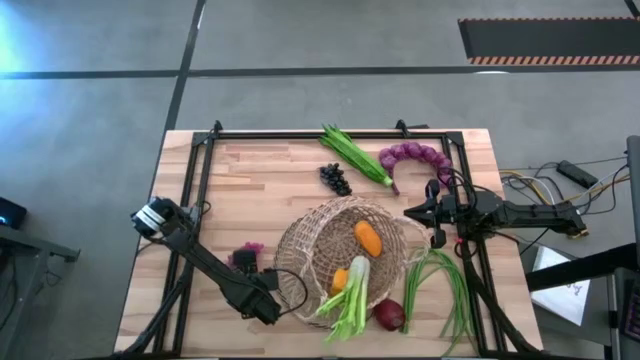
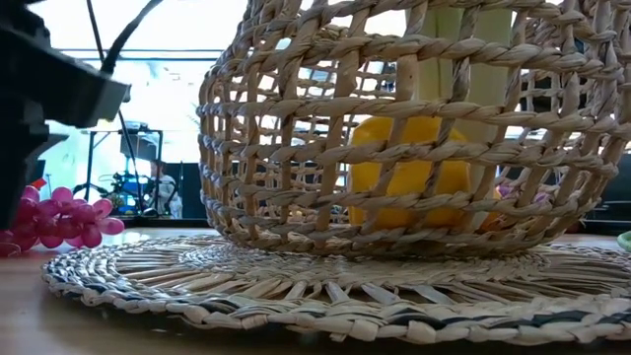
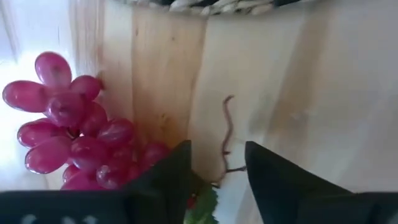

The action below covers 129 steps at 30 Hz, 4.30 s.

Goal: Build produce basket
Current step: Put the red grapes into the basket

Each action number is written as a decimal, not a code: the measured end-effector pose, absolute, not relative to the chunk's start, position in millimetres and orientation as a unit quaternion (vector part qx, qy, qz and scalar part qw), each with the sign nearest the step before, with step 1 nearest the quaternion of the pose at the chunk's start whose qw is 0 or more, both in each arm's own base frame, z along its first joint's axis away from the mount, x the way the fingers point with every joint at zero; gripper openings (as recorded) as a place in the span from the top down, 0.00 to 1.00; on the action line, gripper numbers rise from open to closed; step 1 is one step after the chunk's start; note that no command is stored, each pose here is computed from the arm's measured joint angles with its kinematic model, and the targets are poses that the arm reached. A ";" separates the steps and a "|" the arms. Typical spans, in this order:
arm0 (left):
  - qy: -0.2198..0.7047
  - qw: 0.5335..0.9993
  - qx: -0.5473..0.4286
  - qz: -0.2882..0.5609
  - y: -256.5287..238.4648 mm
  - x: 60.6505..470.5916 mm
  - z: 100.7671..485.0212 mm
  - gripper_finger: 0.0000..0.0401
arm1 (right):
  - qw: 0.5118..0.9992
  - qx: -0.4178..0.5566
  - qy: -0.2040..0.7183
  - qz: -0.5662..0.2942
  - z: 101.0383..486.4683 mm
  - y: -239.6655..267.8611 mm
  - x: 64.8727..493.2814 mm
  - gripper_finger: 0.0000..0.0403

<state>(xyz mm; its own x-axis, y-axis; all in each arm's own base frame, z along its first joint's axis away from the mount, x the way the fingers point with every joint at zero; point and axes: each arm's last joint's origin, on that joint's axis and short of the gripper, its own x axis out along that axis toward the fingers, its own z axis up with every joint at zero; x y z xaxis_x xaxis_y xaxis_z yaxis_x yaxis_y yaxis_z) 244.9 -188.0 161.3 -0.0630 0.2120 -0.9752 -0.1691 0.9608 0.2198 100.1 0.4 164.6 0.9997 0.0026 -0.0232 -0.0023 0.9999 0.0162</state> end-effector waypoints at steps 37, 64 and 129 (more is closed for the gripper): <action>0.343 0.895 -0.135 0.253 -97.1 166.5 370.7 1.00 | 1.000 0.008 0.012 0.001 164.5 0.4 100.1 0.96; 0.189 0.960 0.003 0.205 -105.1 226.9 423.8 1.00 | 1.000 0.009 0.012 0.001 164.5 0.4 100.1 0.96; 0.495 0.867 0.017 0.055 -60.0 231.9 194.5 0.67 | 1.000 0.009 0.012 0.001 164.4 0.4 100.1 0.96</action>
<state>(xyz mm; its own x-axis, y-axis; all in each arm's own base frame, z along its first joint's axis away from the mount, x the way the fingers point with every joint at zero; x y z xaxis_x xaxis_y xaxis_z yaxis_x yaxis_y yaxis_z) 231.9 -60.0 194.5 0.5031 0.1127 -0.8568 -0.0784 0.9933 0.0847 100.1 0.4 164.4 0.9997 0.0023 -0.0242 -0.0019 0.9998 0.0176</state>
